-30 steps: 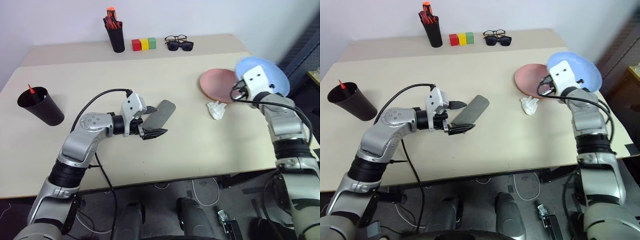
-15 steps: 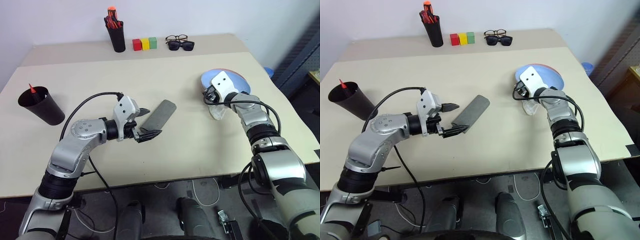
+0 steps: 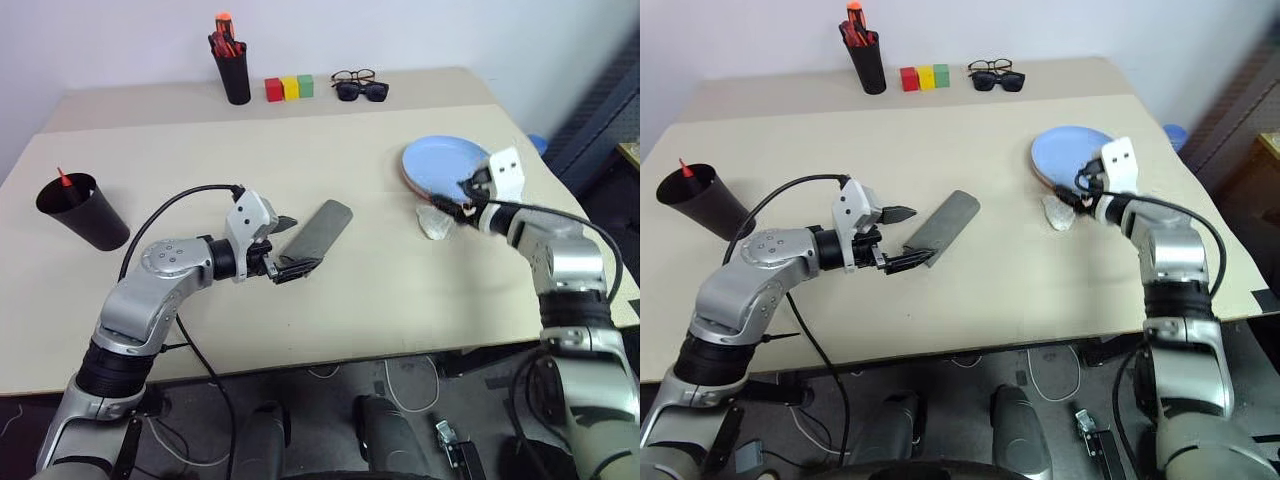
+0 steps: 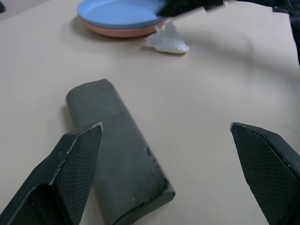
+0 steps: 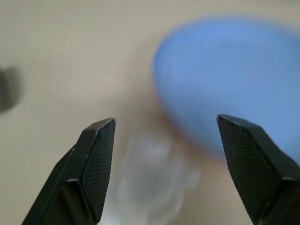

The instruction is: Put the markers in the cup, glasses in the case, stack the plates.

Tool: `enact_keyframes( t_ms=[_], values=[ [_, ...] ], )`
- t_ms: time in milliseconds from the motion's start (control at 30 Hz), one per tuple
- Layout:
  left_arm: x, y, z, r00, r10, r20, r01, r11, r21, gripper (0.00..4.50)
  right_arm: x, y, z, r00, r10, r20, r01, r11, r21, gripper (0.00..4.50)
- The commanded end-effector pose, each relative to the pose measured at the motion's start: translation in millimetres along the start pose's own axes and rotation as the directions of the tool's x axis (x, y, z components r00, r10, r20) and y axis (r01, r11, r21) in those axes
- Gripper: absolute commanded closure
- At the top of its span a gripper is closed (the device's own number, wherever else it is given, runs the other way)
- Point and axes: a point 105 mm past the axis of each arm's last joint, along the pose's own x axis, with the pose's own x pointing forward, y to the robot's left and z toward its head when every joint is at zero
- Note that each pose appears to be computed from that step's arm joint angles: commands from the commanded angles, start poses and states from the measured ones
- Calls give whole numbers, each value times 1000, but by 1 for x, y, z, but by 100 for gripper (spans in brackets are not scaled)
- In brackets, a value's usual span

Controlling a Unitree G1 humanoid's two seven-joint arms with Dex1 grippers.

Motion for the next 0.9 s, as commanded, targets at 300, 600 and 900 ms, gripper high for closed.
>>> enact_keyframes(
  t_ms=[300, 600, 900],
  values=[
    [-5, 1, 12, 1000, -9, 26, 8, 999, 37, 0, 15, 24, -18, 995, 100, -16, -96, 985, 140, 100],
    [-10, -1, 10, 1000, 11, 18, -12, 1000, 27, 0, 27, 15, -26, 998, 42, -39, -38, 995, 97, 389],
    [-8, -3, 9, 1000, 14, 23, -14, 1000, 14, 0, 12, 13, 14, 991, 25, 130, -26, 1000, 10, 447]
  ],
)
